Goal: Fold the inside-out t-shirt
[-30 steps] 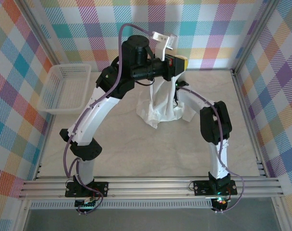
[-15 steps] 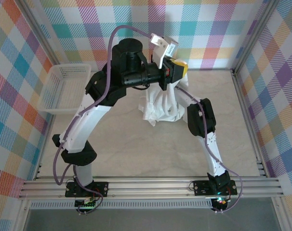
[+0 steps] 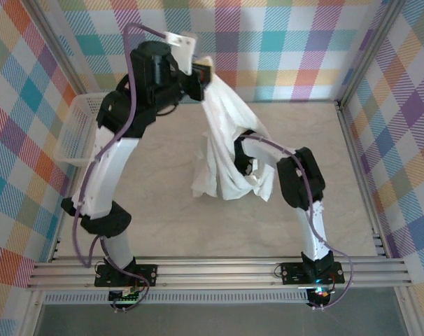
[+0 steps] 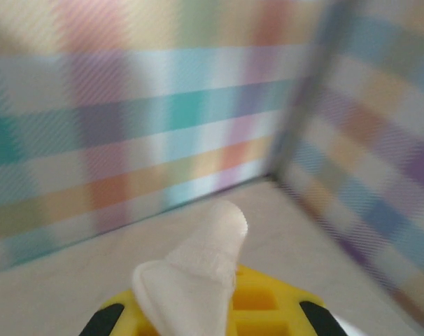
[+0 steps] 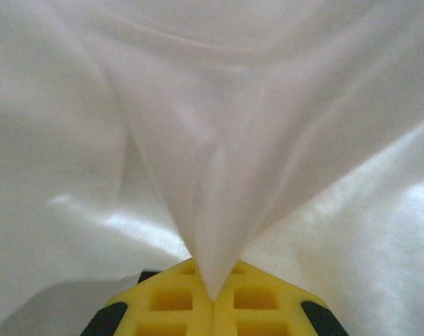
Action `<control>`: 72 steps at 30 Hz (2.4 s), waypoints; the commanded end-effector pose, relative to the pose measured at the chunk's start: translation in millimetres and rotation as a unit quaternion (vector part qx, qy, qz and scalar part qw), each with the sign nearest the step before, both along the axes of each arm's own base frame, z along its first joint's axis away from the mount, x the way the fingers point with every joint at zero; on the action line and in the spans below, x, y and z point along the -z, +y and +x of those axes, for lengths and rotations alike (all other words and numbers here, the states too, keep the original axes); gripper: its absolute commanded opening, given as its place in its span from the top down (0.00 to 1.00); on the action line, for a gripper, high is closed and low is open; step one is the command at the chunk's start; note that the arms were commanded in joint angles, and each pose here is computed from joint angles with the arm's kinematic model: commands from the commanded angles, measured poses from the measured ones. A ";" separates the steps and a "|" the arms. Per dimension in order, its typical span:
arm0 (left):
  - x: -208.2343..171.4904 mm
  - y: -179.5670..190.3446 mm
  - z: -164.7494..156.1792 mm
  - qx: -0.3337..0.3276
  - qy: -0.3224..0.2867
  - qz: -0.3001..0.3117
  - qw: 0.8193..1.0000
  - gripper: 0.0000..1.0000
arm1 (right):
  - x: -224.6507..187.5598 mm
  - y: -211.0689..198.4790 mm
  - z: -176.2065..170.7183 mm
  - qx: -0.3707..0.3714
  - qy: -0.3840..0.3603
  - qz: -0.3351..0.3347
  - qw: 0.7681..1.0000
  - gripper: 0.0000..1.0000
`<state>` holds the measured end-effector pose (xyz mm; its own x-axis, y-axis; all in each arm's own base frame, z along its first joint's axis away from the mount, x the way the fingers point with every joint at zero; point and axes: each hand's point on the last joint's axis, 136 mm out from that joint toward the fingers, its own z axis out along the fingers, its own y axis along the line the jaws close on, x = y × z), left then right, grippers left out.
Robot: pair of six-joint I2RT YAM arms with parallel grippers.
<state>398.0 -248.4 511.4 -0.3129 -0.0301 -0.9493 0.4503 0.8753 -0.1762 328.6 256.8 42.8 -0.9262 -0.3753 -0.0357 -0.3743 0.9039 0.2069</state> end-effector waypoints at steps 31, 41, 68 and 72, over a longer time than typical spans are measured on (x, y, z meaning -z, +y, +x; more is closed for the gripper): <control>249.1 1.8 -37.4 0.111 0.330 -0.136 0.928 0.20 | -345.8 25.3 20.4 0.021 -0.358 0.415 0.836 1.00; 350.6 -50.0 -16.3 0.100 0.447 -0.145 0.877 0.96 | -342.5 10.8 22.1 0.042 -0.378 0.384 0.842 1.00; 251.3 -22.6 -33.0 0.116 0.355 -0.151 0.915 1.00 | -141.8 47.9 6.9 -0.146 -0.355 0.314 0.868 0.16; 229.9 -20.0 -34.2 0.119 0.340 -0.156 0.920 1.00 | -132.3 73.5 14.8 -0.165 -0.319 0.352 0.864 0.37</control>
<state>367.2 -270.7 231.5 -0.9057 -0.1071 -0.4101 0.2425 0.6627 -0.7085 338.0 304.3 148.9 -0.5840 -0.2988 -0.7548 -0.7381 0.5825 0.3405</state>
